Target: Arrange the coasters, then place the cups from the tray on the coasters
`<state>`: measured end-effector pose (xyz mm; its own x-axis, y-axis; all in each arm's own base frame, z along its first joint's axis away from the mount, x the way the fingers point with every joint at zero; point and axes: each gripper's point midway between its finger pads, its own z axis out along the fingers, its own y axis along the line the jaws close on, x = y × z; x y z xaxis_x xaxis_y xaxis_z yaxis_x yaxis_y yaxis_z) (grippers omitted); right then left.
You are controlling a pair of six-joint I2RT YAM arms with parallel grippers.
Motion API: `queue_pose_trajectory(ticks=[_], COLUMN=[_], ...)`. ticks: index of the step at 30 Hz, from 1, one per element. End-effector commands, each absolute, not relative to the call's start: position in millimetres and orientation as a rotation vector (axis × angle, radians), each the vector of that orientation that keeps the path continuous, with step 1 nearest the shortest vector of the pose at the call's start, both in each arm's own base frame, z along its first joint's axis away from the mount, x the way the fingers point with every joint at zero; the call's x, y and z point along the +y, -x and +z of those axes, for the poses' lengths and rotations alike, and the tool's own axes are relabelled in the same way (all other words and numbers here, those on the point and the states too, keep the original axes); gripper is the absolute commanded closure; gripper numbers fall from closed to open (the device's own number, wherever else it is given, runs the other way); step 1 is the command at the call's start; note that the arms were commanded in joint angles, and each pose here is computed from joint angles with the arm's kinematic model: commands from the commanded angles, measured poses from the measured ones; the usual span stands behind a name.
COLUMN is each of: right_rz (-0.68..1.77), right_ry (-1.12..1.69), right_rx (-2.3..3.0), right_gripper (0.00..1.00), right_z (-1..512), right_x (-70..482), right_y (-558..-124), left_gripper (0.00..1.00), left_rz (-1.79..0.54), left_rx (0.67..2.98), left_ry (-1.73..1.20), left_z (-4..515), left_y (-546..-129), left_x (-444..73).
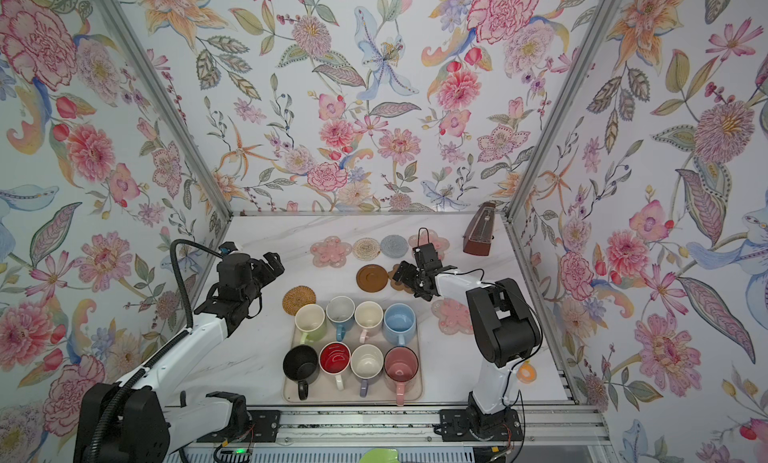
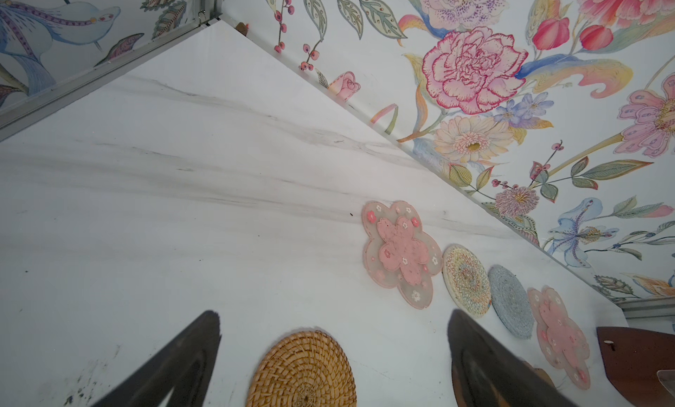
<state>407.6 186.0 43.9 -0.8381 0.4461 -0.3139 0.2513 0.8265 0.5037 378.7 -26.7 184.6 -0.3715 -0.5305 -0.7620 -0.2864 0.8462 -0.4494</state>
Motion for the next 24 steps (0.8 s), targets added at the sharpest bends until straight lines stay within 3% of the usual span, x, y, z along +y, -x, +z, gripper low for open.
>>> queue_pose_trajectory(ticks=[1,9,24], right_rz=[0.632,0.626,0.470], right_ry=[-0.488,-0.465,-0.582], right_rx=[2.617,2.609,2.548], right_gripper=[0.01,0.01,0.01], right_z=[36.2,43.4,51.7], right_x=[194.5,196.8,113.5], right_y=[-408.8,-415.0,-428.8], left_gripper=[0.01,0.01,0.01], left_rz=[-0.269,-0.275,-0.259], left_rx=[1.959,1.965,2.027], left_ry=[0.616,0.620,0.631], left_z=[191.7,190.4,171.8], left_y=[-377.9,-378.5,-368.1], left_x=[-18.7,-19.3,-17.4])
